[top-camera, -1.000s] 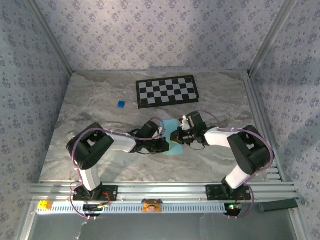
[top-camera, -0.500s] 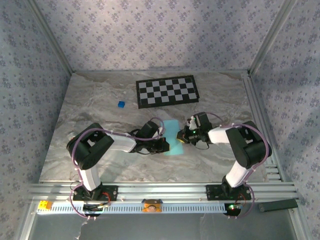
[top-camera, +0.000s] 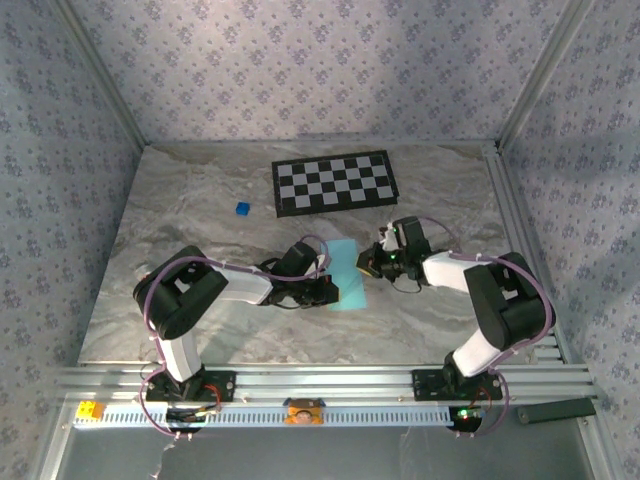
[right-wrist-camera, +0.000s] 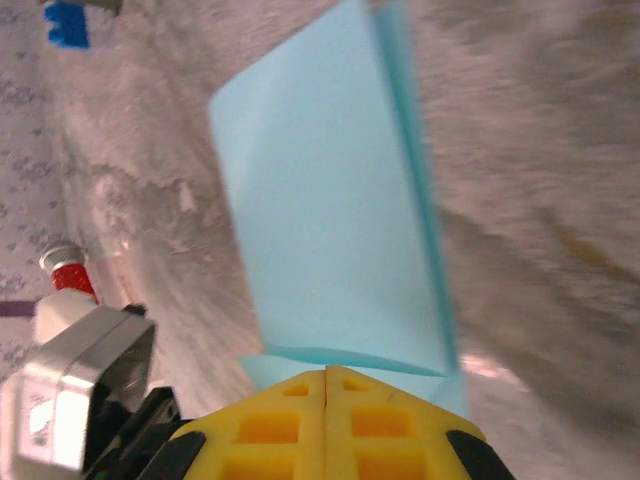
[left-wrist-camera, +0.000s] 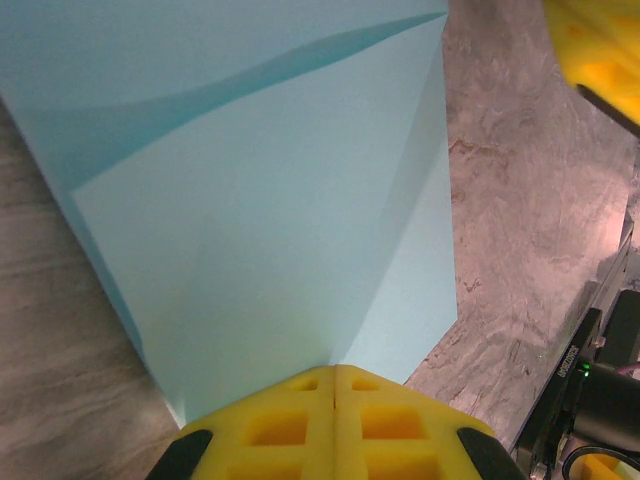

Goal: Fold a paper plane with a square sheet of paper (pick it up from the middle)
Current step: Fold the triangle a second time at the center of the table.

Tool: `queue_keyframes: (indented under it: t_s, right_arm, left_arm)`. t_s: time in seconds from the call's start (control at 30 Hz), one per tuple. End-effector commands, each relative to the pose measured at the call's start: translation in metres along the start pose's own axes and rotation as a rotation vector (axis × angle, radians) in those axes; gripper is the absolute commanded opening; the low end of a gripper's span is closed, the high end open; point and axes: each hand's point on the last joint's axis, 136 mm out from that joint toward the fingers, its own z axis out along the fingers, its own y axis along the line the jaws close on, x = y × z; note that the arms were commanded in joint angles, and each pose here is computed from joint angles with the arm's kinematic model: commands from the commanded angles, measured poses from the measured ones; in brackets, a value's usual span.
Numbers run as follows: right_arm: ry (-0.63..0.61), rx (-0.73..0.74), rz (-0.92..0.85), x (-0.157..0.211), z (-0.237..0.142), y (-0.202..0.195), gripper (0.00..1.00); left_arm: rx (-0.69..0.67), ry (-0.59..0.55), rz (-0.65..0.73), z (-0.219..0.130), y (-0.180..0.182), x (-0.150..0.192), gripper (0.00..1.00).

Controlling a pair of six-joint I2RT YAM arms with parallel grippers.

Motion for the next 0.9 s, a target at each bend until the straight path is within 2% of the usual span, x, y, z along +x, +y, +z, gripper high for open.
queue_keyframes:
  t_s: [0.0, 0.17, 0.33, 0.53, 0.63, 0.87]
  right_arm:
    - [0.054, -0.001, -0.029, 0.012, 0.007, 0.005, 0.0]
    - [0.081, 0.102, 0.023, 0.02, 0.018, -0.028, 0.0]
    - [0.101, 0.162, 0.098, 0.027, 0.022, -0.064, 0.0]
    - [0.11, 0.164, 0.099, 0.031, 0.022, -0.065, 0.0]
    - [0.107, 0.167, 0.101, 0.031, 0.022, -0.066, 0.0]
    - [0.108, 0.163, 0.1, 0.031, 0.021, -0.064, 0.0]
  left_arm:
    - [-0.176, 0.11, -0.06, 0.002, 0.052, 0.038, 0.0]
    - [-0.167, 0.104, -0.054, 0.001, 0.048, 0.036, 0.0]
    - [-0.12, 0.071, -0.015, -0.007, 0.02, 0.022, 0.0]
    - [0.034, -0.073, 0.005, -0.025, -0.044, -0.008, 0.06]
    - [0.048, -0.111, 0.016, -0.025, -0.061, -0.018, 0.08]
    - [0.02, -0.1, -0.018, 0.0, -0.053, -0.03, 0.08]
